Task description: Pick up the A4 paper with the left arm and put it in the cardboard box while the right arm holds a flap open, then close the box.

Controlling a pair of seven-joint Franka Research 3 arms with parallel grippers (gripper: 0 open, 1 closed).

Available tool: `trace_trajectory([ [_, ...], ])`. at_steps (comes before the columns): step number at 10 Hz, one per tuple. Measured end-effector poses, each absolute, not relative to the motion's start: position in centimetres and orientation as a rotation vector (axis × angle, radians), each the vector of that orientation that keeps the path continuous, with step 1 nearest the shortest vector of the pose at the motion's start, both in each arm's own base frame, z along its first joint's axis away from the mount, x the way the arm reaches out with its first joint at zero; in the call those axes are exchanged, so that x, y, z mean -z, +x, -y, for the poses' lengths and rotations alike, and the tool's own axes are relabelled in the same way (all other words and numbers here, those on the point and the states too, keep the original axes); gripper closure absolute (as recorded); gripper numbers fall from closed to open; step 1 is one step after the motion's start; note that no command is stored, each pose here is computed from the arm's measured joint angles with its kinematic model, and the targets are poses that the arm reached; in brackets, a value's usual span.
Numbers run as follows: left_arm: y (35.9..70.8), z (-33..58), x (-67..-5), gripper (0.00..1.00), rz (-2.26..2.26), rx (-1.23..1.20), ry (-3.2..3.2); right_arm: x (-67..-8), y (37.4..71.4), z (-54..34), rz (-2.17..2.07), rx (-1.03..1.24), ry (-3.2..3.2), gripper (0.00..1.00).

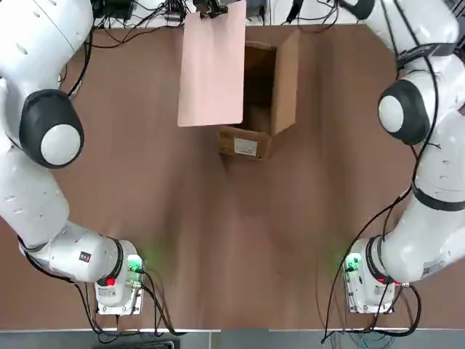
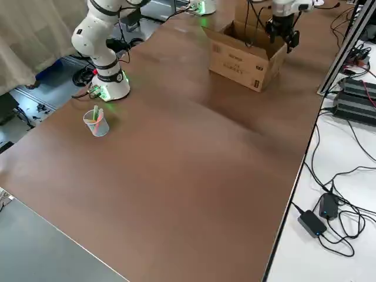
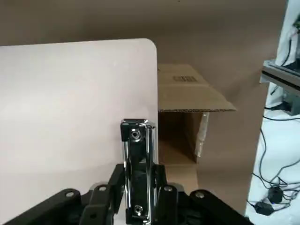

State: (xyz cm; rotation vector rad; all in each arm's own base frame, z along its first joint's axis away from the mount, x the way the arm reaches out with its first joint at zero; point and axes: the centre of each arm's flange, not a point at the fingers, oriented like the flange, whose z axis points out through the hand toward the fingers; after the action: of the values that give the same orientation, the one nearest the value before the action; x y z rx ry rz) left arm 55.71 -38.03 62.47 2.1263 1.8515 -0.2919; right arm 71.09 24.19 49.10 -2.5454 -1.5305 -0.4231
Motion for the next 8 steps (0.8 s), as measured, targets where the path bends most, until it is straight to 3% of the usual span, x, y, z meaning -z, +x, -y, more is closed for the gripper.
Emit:
trace_trajectory([
  [4, 54.8, 40.3, -64.0, 0.69, -1.842, 0.286, 2.032, -57.3, 70.0, -13.1, 0.928, 0.36, -2.801, 0.0],
  [8, 55.0, 41.8, -63.7, 0.69, -1.813, 0.284, 1.986, -59.9, 67.8, -3.8, 0.423, 0.163, -3.027, 0.0],
])
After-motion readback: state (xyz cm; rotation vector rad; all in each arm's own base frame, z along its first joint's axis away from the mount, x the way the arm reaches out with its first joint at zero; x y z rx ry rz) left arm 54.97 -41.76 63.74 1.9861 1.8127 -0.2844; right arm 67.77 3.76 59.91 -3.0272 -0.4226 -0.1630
